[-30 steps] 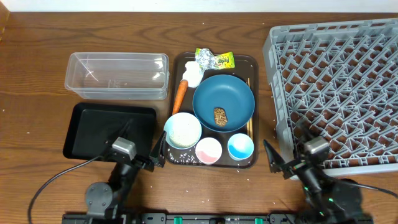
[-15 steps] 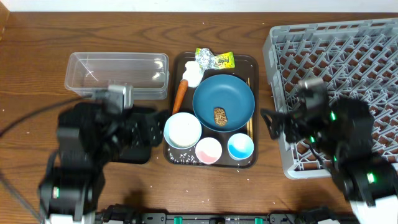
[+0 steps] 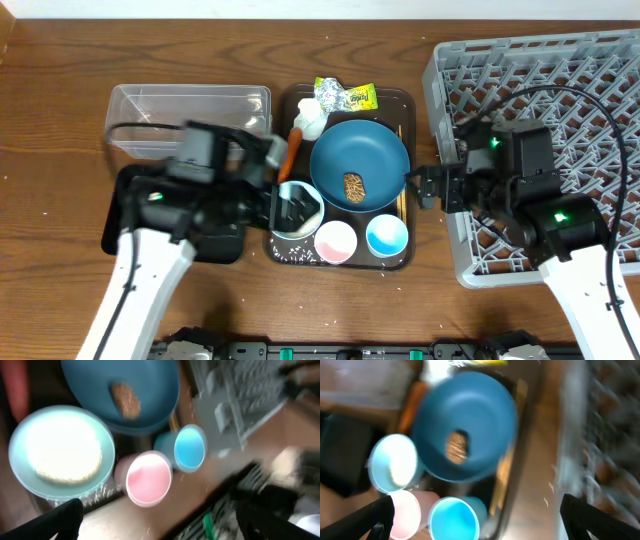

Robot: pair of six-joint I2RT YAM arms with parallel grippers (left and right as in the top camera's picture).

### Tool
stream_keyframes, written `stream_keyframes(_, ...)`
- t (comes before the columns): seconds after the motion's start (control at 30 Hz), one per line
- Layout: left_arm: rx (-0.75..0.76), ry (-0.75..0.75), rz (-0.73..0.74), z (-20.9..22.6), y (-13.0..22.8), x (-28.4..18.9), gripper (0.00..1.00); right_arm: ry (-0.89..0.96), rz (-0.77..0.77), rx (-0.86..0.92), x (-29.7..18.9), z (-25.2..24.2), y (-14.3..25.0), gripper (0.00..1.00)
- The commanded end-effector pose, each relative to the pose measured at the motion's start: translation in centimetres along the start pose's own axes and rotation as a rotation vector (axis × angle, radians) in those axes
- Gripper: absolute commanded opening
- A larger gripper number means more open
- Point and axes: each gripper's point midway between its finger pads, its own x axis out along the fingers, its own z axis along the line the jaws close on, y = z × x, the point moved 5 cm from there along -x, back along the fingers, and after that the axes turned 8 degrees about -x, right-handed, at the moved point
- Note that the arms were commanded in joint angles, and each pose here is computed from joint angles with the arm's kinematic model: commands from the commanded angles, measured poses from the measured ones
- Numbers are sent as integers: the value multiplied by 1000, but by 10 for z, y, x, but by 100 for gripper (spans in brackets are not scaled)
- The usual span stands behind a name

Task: Sort waste into correct bins and load items into the dishwasher rack
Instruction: 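Reach the left gripper to the pink cup and grasp it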

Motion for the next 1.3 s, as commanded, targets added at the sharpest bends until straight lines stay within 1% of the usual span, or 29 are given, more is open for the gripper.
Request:
stream_keyframes(0.0, 94, -211, 53, 10, 7, 15, 98, 273, -29, 266, -15, -43, 2, 99)
stream_keyframes(0.07, 128, -268, 96, 11, 13, 27, 98, 316, -20, 313, -20, -55, 8, 99)
stream_keyframes(0.13, 161, -271, 142, 7, 20, 39, 99, 323, -14, 348, -25, -63, 11, 99)
stream_keyframes(0.17, 176, -276, 166, 6, 23, 45, 97, 323, -12, 362, -26, -65, 12, 99)
stream_keyframes(0.2, 189, -291, 189, 5, 25, 51, 93, 327, -11, 376, -28, -68, 13, 99)
stream_keyframes(0.27, 216, -340, 227, 8, 29, 63, 91, 337, -12, 397, -31, -74, 15, 99)
stream_keyframes(0.3, 225, -370, 238, 10, 29, 69, 85, 339, -12, 404, -31, -75, 15, 99)
stream_keyframes(0.37, 226, -412, 259, 15, 29, 83, 83, 335, -10, 408, -32, -76, 16, 99)
stream_keyframes(0.4, 227, -418, 273, 16, 29, 90, 81, 331, -9, 404, -32, -76, 16, 99)
stream_keyframes(0.47, 215, -431, 304, 19, 30, 105, 68, 330, -8, 394, -32, -76, 16, 99)
stream_keyframes(0.5, 210, -437, 319, 21, 31, 110, 65, 331, -8, 394, -32, -76, 16, 99)
stream_keyframes(0.67, 200, -456, 361, 31, 32, 132, 58, 331, -7, 387, -31, -76, 15, 99)
stream_keyframes(0.7, 200, -456, 360, 32, 31, 135, 56, 331, -9, 387, -31, -76, 15, 99)
stream_keyframes(0.73, 200, -455, 360, 33, 30, 138, 51, 331, -9, 387, -31, -76, 15, 99)
stream_keyframes(0.83, 201, -453, 356, 34, 27, 144, 32, 331, -9, 386, -31, -76, 15, 99)
stream_keyframes(0.87, 202, -453, 355, 34, 27, 145, 29, 331, -9, 386, -31, -76, 15, 99)
stream_keyframes(0.93, 203, -451, 352, 34, 27, 145, 19, 331, -8, 385, -31, -76, 15, 99)
stream_keyframes(0.97, 201, -449, 354, 34, 27, 145, 8, 331, -8, 378, -31, -76, 15, 99)
stream_keyframes(1.0, 198, -441, 360, 32, 28, 144, 6, 331, -6, 370, -31, -76, 15, 99)
stream_keyframes(1.1, 193, -417, 365, 25, 28, 138, 6, 331, -4, 361, -31, -76, 15, 99)
stream_keyframes(1.27, 201, -394, 310, 2, 19, 108, 6, 330, -10, 360, -31, -76, 14, 99)
